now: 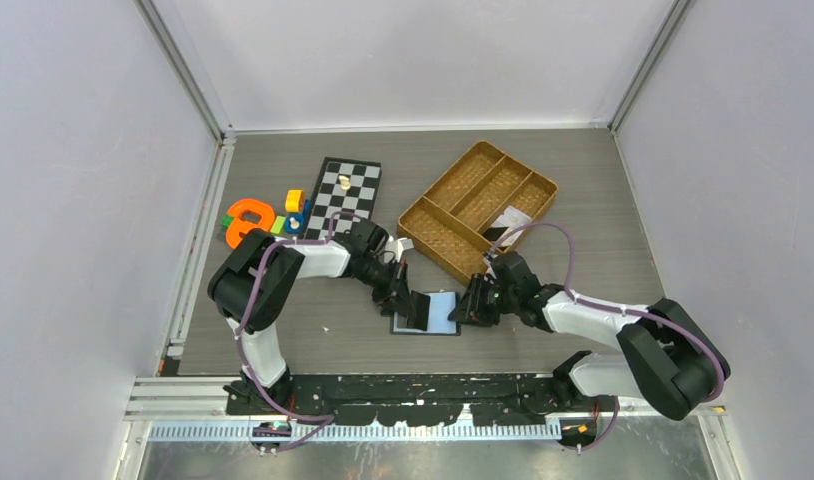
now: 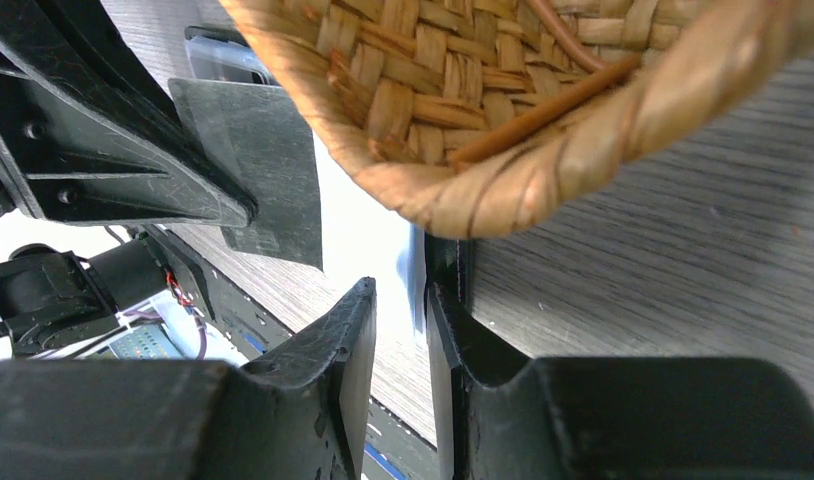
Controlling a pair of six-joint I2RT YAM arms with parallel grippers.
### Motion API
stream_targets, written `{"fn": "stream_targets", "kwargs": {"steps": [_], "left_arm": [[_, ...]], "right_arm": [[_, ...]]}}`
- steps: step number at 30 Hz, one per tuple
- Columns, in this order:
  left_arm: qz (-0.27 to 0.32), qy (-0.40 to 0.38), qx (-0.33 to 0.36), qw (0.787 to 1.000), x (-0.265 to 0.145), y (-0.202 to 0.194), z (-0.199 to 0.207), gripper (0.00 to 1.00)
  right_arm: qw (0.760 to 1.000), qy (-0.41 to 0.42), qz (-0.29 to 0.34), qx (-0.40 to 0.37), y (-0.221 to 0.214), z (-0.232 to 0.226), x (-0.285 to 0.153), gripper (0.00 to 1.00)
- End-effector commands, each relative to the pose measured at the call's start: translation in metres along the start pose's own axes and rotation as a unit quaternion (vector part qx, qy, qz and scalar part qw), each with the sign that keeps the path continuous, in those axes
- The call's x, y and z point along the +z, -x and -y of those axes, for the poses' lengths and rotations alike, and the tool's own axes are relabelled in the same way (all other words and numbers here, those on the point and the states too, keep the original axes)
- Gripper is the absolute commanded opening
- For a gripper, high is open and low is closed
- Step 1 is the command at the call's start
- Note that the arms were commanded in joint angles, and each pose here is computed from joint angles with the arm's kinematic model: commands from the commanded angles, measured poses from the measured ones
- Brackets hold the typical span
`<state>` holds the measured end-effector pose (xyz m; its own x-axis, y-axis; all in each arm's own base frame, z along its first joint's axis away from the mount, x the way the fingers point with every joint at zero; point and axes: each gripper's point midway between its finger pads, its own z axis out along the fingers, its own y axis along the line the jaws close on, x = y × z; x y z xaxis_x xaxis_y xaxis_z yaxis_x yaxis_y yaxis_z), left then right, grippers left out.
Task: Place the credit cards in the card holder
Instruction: Insert the credit card into the card holder.
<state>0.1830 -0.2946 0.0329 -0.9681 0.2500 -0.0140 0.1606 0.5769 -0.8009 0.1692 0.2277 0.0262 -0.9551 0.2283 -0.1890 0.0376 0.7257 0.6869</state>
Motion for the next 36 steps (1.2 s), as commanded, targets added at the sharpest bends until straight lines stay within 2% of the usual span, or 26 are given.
{"fn": "stream_targets", "kwargs": {"steps": [1,10,19,36], "left_arm": [[0.014,0.009,0.005,1.0,0.002,0.003,-0.007,0.0],[0.022,0.008,0.003,1.0,0.004,0.004,-0.009,0.0],[0.031,0.009,-0.006,0.999,0.005,0.007,-0.009,0.0],[0.046,0.026,-0.052,0.997,0.007,0.007,-0.02,0.0]], "right_arm": [[1.0,0.03,0.01,-0.003,0.004,-0.01,0.005,0.31],[0.999,0.035,0.014,0.016,0.002,-0.008,0.009,0.26],[0.999,-0.02,0.019,0.037,0.001,0.013,0.011,0.07],[0.998,-0.04,0.022,0.044,0.001,0.021,0.011,0.02]]}}
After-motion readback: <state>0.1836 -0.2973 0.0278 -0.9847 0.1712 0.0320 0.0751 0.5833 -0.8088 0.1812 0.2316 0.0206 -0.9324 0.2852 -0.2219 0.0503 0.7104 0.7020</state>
